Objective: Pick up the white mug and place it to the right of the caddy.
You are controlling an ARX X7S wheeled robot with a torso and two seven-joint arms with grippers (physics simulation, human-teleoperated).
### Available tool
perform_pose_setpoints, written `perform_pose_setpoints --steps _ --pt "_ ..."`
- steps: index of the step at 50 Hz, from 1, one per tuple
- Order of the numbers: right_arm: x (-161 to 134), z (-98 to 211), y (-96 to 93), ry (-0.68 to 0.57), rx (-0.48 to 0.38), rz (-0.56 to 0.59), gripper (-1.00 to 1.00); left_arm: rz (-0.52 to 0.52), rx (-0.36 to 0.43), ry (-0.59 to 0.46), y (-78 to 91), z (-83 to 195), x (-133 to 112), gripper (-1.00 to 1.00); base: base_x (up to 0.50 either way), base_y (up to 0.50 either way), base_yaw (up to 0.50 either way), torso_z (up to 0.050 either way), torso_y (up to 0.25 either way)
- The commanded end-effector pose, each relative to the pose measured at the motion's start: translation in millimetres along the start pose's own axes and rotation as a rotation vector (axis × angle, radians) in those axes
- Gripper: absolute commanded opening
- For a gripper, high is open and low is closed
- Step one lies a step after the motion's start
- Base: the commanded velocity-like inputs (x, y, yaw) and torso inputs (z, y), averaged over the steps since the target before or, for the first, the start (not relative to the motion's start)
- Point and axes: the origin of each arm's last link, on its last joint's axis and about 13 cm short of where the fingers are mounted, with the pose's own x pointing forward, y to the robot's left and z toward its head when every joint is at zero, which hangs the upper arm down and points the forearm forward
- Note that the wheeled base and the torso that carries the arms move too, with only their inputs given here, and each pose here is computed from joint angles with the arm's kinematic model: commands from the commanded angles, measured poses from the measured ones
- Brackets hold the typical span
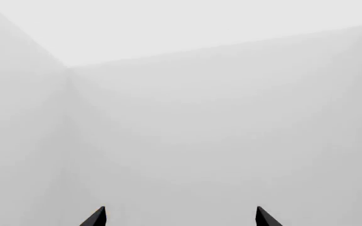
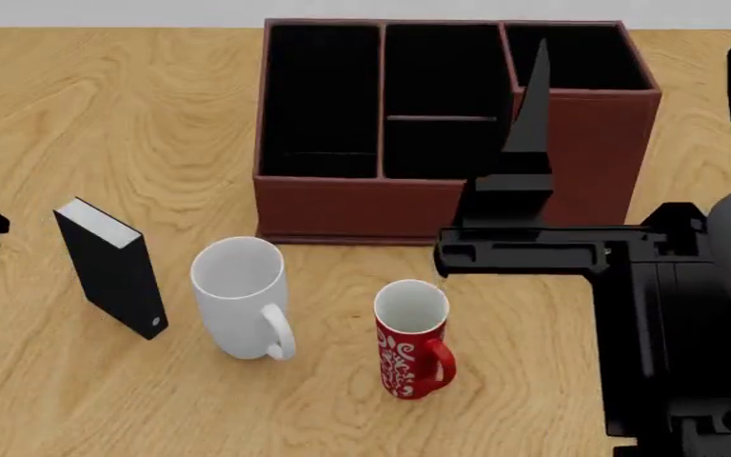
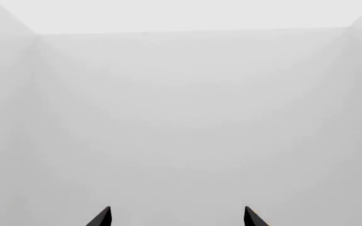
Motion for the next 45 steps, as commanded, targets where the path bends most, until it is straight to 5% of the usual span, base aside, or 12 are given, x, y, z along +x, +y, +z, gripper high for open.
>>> perform_pose_setpoints --steps 1,45 --pt "2.1 13.2 0.4 -0.026 -0.01 0.005 1.0 0.011 0.012 -0.029 2.6 10.1 1.3 1.0 0.0 0.0 0.0 0.0 0.0" --pt "2.4 9.3 0.1 -0.009 0.04 0.01 1.0 0.024 0.007 -0.028 3.9 11.3 -2.0 1.0 0.0 -0.13 0.0 0.0 0.0"
